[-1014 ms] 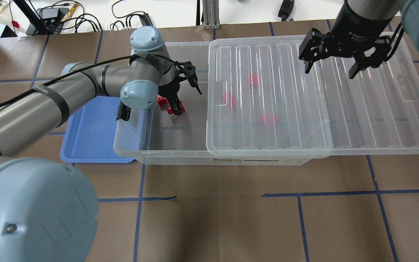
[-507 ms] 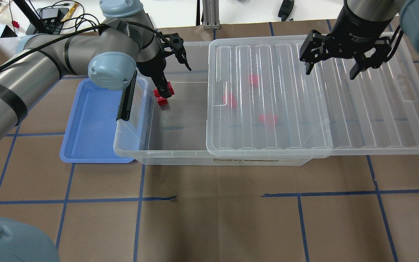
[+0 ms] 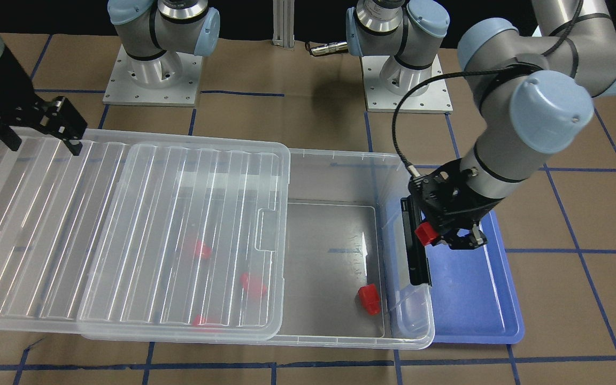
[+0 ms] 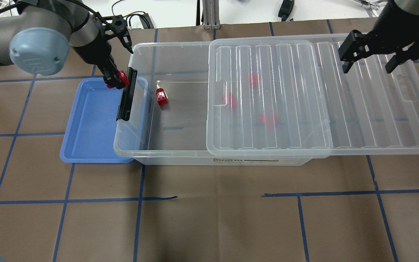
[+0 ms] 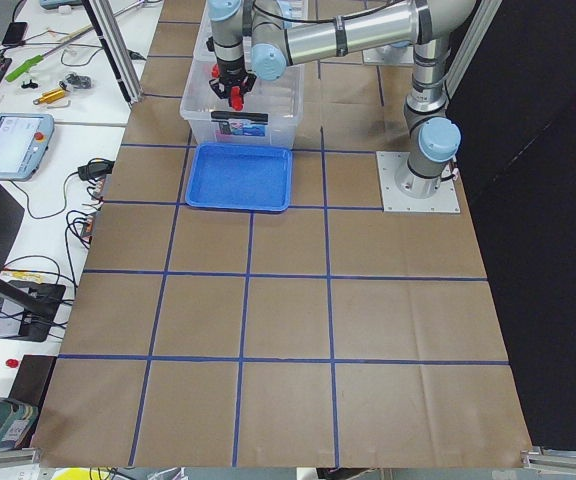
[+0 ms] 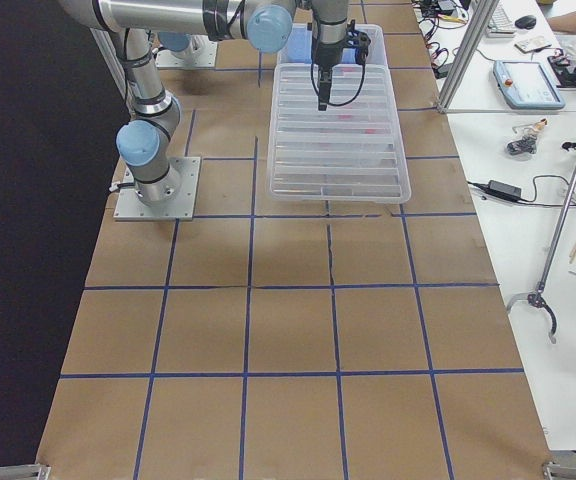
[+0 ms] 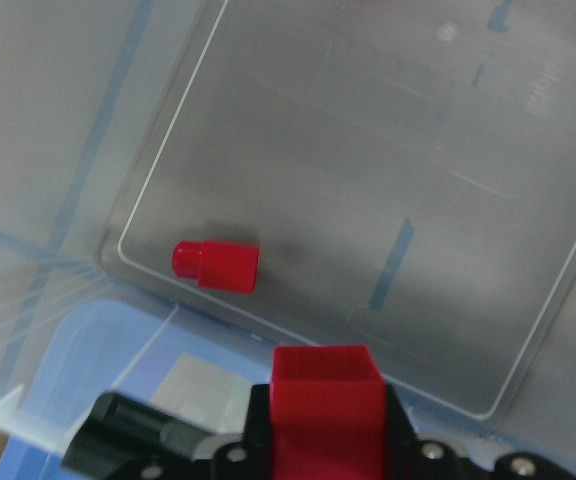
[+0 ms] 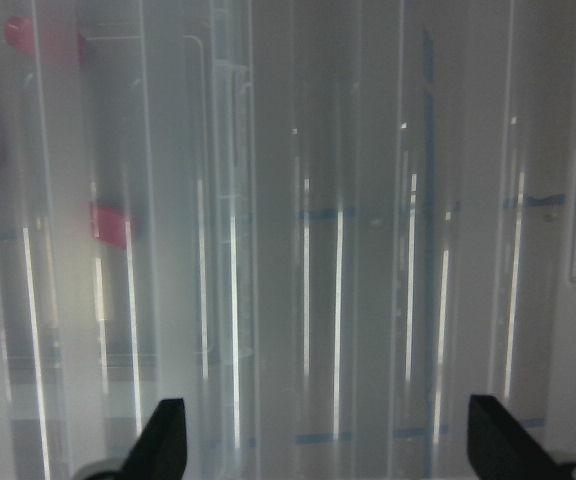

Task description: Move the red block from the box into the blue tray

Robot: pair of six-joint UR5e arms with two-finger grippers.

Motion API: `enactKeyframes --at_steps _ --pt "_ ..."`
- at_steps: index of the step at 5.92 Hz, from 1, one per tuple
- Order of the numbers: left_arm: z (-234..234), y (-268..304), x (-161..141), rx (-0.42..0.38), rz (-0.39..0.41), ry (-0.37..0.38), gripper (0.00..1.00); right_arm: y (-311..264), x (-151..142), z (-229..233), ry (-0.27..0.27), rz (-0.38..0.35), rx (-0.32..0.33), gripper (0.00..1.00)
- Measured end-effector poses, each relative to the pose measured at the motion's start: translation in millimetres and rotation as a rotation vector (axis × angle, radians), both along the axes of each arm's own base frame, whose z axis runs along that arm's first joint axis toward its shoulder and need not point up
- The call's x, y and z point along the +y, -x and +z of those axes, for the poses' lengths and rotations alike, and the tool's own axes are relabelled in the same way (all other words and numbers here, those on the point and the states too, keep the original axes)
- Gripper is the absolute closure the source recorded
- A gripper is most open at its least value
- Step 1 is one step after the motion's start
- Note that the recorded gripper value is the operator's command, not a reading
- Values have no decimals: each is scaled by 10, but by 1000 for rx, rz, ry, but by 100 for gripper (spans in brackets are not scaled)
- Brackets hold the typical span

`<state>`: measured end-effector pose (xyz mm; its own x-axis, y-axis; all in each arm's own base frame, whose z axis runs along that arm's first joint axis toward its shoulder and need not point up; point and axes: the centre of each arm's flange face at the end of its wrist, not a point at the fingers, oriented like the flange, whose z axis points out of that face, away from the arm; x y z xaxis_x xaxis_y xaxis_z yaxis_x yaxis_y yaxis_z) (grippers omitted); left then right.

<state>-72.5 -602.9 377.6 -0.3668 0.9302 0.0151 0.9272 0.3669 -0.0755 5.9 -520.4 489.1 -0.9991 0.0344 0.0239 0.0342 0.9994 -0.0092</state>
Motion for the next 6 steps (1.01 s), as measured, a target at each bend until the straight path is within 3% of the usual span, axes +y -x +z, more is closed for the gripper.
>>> enactKeyframes --at_steps 3,5,6 --pt "-562 -877 -100 14 -216 -42 89 1502 -43 -338 -48 55 -16 0" --pt "-1212 -1092 -221 21 -266 -39 87 2481 -154 -840 -39 86 5 0" --pt "-1469 -1126 -285 24 -282 -40 84 2707 -204 -1132 -57 99 -9 0"
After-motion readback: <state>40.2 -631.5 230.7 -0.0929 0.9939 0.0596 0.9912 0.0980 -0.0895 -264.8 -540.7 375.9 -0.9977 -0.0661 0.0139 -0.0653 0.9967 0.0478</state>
